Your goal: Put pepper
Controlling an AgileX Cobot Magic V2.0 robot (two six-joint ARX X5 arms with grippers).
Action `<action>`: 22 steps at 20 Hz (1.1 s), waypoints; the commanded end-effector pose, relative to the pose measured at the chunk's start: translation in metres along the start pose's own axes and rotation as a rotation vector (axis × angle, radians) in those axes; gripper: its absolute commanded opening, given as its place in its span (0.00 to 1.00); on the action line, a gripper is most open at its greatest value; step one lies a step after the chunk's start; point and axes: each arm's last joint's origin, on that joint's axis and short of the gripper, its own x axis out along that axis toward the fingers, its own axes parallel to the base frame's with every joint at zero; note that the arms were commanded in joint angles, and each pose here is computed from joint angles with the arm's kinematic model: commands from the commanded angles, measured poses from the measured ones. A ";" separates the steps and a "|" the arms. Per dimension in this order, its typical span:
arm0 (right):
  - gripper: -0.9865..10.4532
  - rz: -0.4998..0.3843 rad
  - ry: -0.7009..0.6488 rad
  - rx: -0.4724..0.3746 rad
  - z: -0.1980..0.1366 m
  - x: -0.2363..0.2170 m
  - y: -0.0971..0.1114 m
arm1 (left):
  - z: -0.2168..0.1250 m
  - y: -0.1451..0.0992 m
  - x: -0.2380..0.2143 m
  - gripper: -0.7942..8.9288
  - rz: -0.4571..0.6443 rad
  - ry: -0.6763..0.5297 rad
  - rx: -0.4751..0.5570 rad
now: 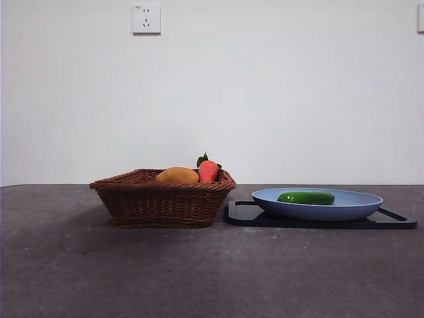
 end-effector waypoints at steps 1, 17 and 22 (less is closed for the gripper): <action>0.10 -0.001 0.008 -0.006 0.001 -0.002 0.001 | 0.011 0.009 -0.003 0.09 0.116 -0.089 0.040; 0.10 -0.001 0.008 -0.006 0.001 -0.002 0.001 | -0.145 0.062 -0.010 0.09 0.700 -0.613 0.055; 0.10 -0.001 0.008 -0.006 0.001 -0.002 0.001 | -0.215 0.065 0.026 0.09 0.696 -0.553 -0.093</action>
